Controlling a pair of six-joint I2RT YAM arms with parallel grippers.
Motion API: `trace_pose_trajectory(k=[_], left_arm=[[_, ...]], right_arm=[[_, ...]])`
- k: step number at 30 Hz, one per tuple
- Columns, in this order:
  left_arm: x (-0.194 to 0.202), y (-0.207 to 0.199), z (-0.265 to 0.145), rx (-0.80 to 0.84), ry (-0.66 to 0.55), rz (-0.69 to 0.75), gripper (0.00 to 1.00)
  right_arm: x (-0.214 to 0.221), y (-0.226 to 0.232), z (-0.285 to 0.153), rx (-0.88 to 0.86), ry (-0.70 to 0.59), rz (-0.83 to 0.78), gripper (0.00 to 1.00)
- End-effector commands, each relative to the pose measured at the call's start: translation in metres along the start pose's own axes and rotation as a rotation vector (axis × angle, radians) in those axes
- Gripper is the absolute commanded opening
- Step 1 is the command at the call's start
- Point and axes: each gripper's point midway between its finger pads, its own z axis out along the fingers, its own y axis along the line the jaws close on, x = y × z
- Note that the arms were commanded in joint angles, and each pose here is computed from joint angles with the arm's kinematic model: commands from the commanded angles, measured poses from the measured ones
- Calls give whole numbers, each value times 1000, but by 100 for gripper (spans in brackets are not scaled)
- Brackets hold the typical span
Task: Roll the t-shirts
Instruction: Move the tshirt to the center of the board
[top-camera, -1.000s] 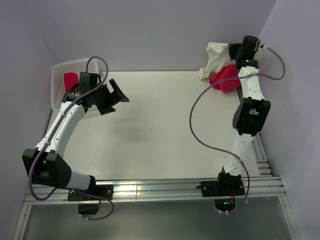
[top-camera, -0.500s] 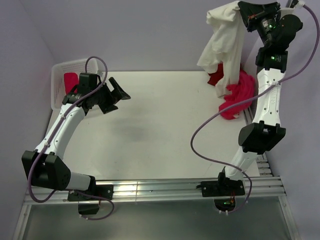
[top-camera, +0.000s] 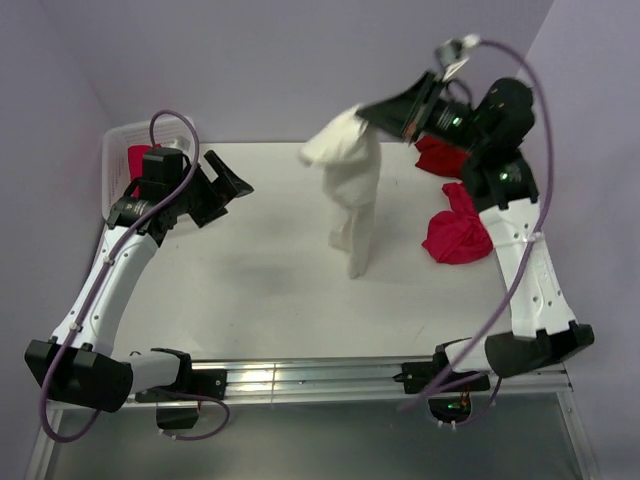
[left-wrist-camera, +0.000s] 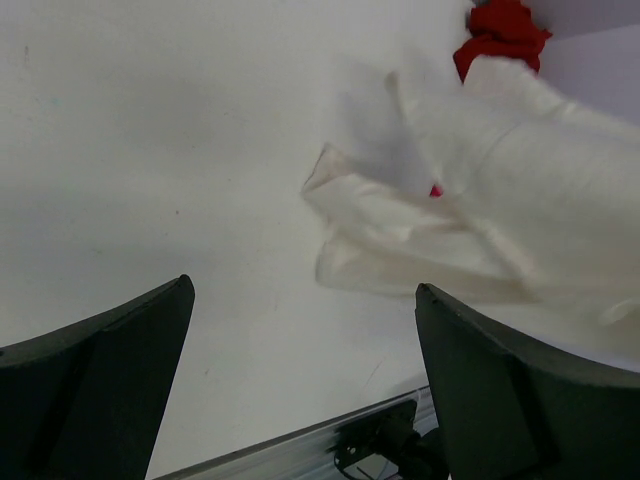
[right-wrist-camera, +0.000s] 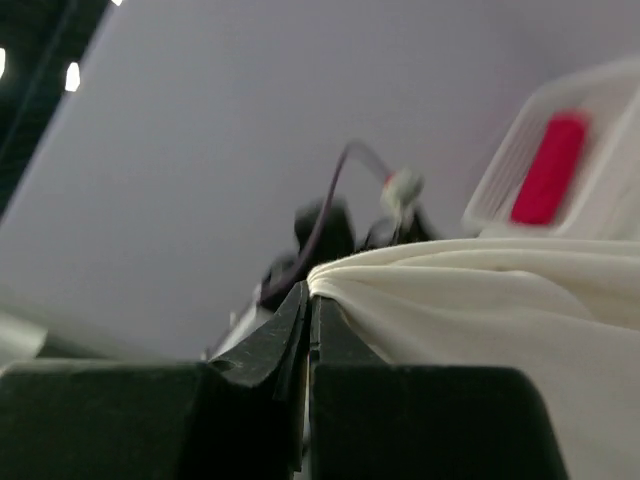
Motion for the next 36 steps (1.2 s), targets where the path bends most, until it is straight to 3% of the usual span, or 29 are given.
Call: trace_pose_trajectory(k=[1, 2, 3, 4, 6, 7, 8, 10, 11, 13, 15, 16, 17, 20, 22, 24, 27, 32, 36], left_arm=[[-20, -14, -24, 12, -114, -25, 98], [-22, -16, -26, 16, -126, -27, 98], [-24, -18, -28, 21, -134, -26, 98], [-24, -18, -29, 22, -133, -28, 98], [-21, -18, -28, 28, -120, -30, 98], [-19, -17, -27, 27, -113, -30, 98], [-15, -15, -24, 26, -101, -31, 98], [-9, -14, -20, 43, -77, -33, 98], [-2, -9, -13, 36, -53, -38, 98], [8, -10, -7, 43, -12, -34, 98], [18, -6, 2, 28, 29, -28, 98], [24, -7, 5, 26, 43, -17, 98], [30, -5, 9, 21, 60, -10, 98], [35, 0, 15, 16, 82, -8, 98], [36, 2, 17, 10, 90, -3, 98], [40, 7, 23, -12, 114, 10, 98], [43, 11, 28, -27, 141, 20, 98], [50, 15, 31, -21, 168, 26, 98], [49, 23, 30, -61, 174, 66, 99]], right_arm=[[111, 2, -23, -33, 298, -6, 0], [139, -6, -30, -16, 368, 37, 12], [152, -6, -47, -13, 374, 14, 34], [170, -37, -55, 72, 390, 59, 69], [164, -88, -85, 304, 298, 79, 88], [160, -110, -103, 398, 224, 74, 91], [155, -130, -119, 496, 175, 101, 91], [109, -193, -165, 870, -61, 70, 83], [118, -211, -184, 1002, -53, 113, 81], [113, -256, -226, 1300, -165, 157, 80], [108, -277, -254, 1460, -264, 176, 73], [112, -291, -271, 1539, -302, 193, 52], [107, -308, -287, 1628, -373, 189, 38], [113, -338, -308, 1750, -423, 247, 33], [132, -373, -325, 1830, -468, 369, 26], [151, -403, -328, 1832, -470, 506, 17], [165, -445, -338, 1866, -477, 623, 14], [154, -501, -339, 2004, -477, 715, 11], [113, -536, -325, 2031, -516, 703, 10]])
